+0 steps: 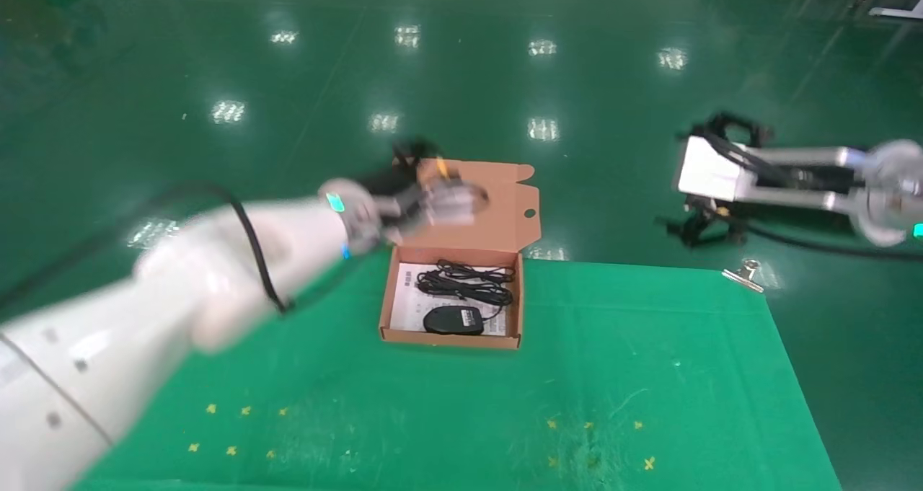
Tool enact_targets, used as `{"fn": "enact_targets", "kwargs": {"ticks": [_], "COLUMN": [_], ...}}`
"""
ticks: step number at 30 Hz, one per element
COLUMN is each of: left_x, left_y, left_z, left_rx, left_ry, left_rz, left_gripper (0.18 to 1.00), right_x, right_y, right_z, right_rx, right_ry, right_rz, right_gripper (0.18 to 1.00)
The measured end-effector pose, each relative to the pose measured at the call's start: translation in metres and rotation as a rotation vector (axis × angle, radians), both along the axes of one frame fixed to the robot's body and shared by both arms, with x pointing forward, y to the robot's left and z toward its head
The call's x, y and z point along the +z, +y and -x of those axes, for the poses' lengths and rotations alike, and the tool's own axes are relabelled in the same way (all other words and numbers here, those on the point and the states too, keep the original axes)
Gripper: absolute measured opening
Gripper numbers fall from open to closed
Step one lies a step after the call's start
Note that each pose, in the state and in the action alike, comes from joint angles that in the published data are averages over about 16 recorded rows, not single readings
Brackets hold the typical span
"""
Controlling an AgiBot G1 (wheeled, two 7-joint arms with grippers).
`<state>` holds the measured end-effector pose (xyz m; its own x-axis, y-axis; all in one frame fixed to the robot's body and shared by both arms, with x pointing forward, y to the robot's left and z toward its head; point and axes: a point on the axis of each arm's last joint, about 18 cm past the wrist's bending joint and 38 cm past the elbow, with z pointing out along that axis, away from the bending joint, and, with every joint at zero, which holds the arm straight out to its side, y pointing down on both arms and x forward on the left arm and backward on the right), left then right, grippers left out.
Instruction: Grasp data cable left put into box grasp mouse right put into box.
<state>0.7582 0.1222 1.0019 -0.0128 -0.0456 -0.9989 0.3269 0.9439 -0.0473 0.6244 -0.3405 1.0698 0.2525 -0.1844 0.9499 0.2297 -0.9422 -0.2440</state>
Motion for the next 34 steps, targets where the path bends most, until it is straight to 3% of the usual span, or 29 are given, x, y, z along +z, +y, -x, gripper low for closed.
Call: {"fn": "enact_targets", "kwargs": {"ticks": [5, 10, 20, 27, 34], "left_x": [0.038, 0.044, -0.005, -0.039, -0.051], "left_y": [0.012, 0.029, 0.076, 0.102, 0.111], "left_z": [0.000, 0.001, 0.010, 0.031, 0.046], "left_rx": [0.038, 0.067, 0.072, 0.015, -0.033], "left_ry": [-0.047, -0.009, 0.259, 0.461, 0.548], "left_rz": [0.023, 0.080, 0.293, 0.446, 0.513], "left_gripper": [0.668, 0.787, 0.951, 0.990, 1.000], "right_x": [0.022, 0.024, -0.008, -0.032, -0.042], "right_y": [0.004, 0.009, 0.024, 0.035, 0.041], "right_z": [0.005, 0.009, 0.016, 0.028, 0.035], "right_rx": [0.007, 0.026, 0.129, 0.232, 0.287], "right_ry": [-0.047, -0.029, 0.114, 0.229, 0.281], "right_rz": [0.077, 0.101, -0.033, -0.158, -0.218], "right_gripper": [1.000, 1.000, 1.000, 1.000, 1.000]}}
